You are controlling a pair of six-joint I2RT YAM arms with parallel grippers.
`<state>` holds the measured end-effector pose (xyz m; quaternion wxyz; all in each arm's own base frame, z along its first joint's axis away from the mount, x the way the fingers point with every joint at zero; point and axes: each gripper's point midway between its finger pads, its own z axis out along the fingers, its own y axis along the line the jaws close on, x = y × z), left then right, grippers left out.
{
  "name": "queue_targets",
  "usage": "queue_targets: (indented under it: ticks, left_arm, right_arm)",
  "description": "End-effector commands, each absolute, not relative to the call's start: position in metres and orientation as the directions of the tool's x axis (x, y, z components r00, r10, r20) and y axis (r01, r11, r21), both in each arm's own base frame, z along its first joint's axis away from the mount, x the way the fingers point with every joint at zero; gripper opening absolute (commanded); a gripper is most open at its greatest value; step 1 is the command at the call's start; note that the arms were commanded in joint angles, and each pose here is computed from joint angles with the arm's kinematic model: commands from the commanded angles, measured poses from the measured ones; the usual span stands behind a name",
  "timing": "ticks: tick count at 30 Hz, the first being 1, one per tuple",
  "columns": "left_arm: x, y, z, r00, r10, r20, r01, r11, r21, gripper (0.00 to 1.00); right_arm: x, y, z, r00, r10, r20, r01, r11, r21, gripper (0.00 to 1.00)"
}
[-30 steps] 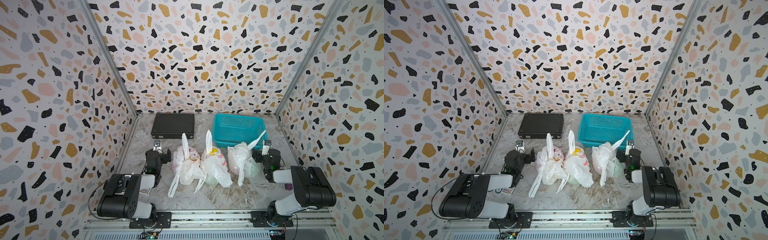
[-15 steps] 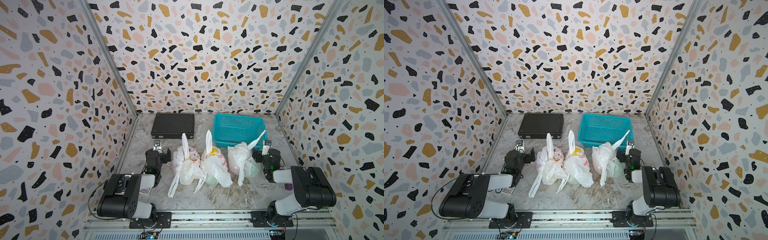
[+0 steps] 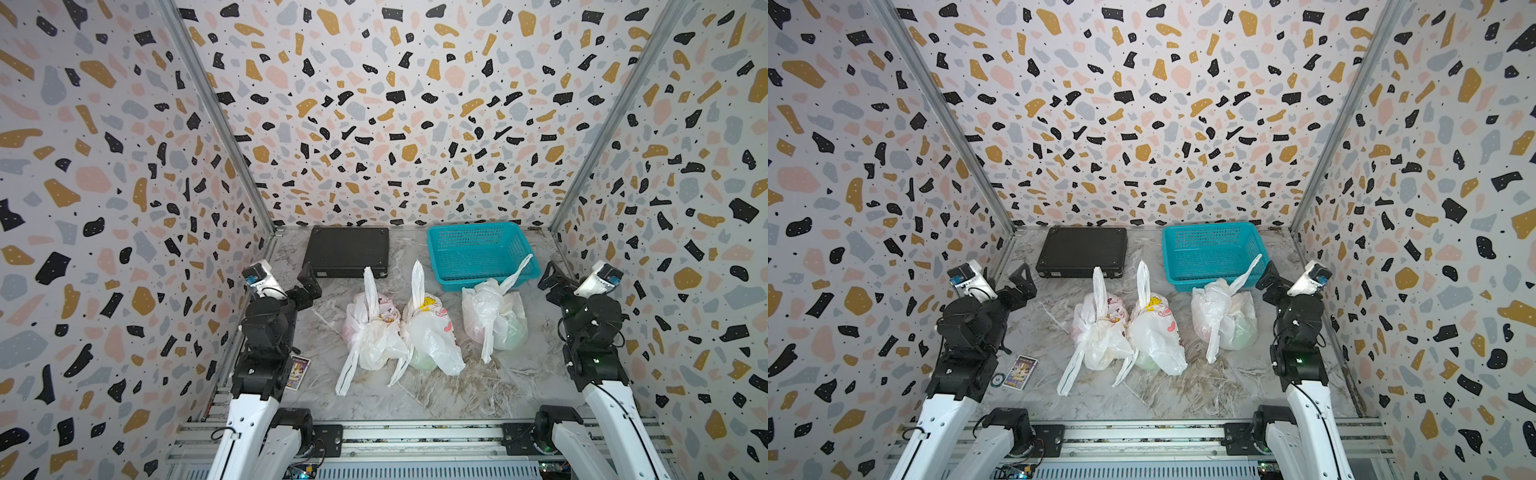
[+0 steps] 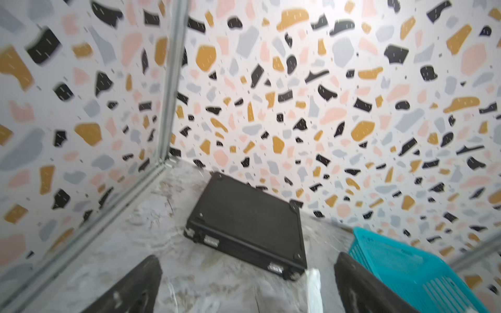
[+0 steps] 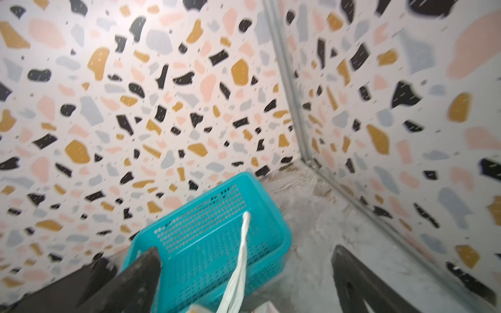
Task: Untie the knot of a plastic bag & take out the apple
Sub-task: Untie the plastic bag at the center of the board.
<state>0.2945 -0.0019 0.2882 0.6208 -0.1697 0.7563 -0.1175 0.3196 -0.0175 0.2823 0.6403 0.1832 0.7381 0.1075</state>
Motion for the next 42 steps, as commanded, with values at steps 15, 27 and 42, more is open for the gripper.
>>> queue_targets:
  ticks: [15, 27, 42]
  left_arm:
    - [0.283, -0.045, 0.180, -0.580, -0.472, -0.664, -0.148, 0.863, -0.484, 1.00]
    - [0.284, -0.064, 0.171, -0.625, -0.407, -0.667, -0.028, 0.865, -0.501, 1.00]
    - [0.286, -0.078, 0.169, -0.660, -0.382, -0.646, 0.031, 0.847, -0.531, 0.87]
  right_arm:
    - [0.190, 0.273, 0.215, -0.392, -0.505, -0.769, -0.744, 0.666, -0.058, 1.00]
    - [0.188, 0.374, 0.171, -0.312, -0.668, -0.675, -0.832, 0.535, -0.145, 0.91]
    - [0.172, 0.386, 0.223, -0.153, -0.644, -0.750, -0.869, 0.449, -0.208, 0.85]
